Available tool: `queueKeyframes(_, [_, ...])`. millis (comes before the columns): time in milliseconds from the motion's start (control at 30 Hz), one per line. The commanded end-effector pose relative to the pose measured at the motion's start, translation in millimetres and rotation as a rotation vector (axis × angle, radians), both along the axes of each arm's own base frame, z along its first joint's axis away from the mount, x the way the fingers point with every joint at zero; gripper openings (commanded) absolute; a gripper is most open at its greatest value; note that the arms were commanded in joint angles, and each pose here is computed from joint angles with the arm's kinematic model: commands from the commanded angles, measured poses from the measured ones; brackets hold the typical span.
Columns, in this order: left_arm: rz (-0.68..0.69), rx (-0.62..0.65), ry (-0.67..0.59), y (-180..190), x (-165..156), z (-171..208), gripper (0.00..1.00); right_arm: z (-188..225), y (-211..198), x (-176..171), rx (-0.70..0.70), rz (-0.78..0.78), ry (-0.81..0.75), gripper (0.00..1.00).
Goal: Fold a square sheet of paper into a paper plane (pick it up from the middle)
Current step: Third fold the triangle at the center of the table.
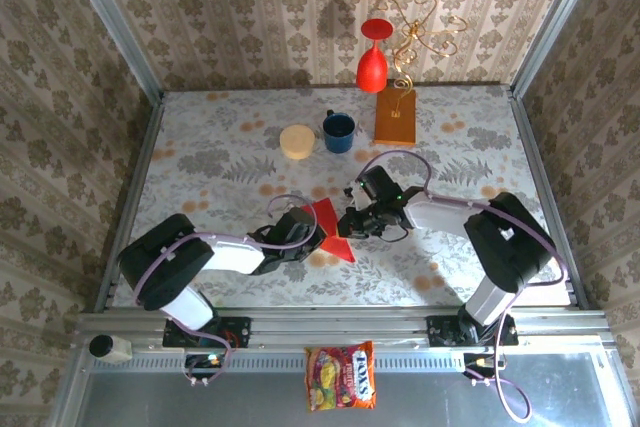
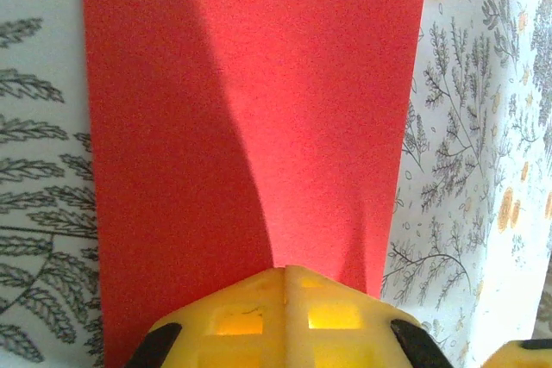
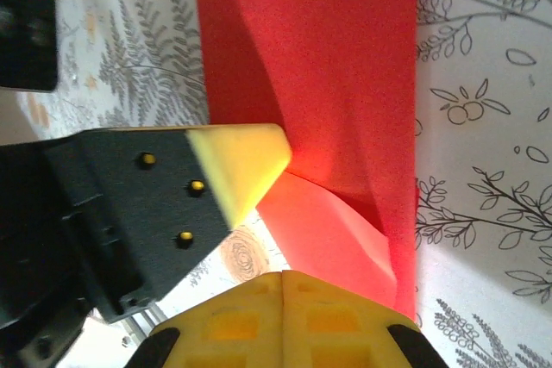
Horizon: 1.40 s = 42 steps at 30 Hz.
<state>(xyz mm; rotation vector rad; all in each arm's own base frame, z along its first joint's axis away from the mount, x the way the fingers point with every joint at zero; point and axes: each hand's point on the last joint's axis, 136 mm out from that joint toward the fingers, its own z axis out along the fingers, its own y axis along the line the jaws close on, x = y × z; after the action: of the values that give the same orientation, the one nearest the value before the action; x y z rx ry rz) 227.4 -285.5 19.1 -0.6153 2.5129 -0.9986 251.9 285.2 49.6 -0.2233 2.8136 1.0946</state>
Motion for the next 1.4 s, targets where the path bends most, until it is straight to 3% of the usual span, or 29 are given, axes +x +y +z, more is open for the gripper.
queueKeyframes(0, [0.040,0.178,0.091,39,-15,-36,0.00,-9,3,-4,0.016,0.010,0.025,0.00])
queueKeyframes(300, [-0.066,0.166,0.032,29,-5,-16,0.01,-45,-8,-1,-0.048,-0.020,0.066,0.00])
queueKeyframes(467, [-0.153,0.234,-0.034,42,-6,18,0.37,-51,-14,-5,-0.062,-0.034,0.075,0.00])
queueKeyframes(567, [-0.155,0.244,-0.043,52,-11,30,0.48,-54,-16,-6,-0.067,-0.039,0.080,0.00])
queueKeyframes(1067, [-0.123,0.120,-0.009,42,-16,22,0.49,-61,-19,-6,-0.081,-0.048,0.093,0.00])
queueKeyframes(1367, [-0.123,0.103,-0.008,32,-9,13,0.38,-63,-20,-8,-0.085,-0.047,0.098,0.00])
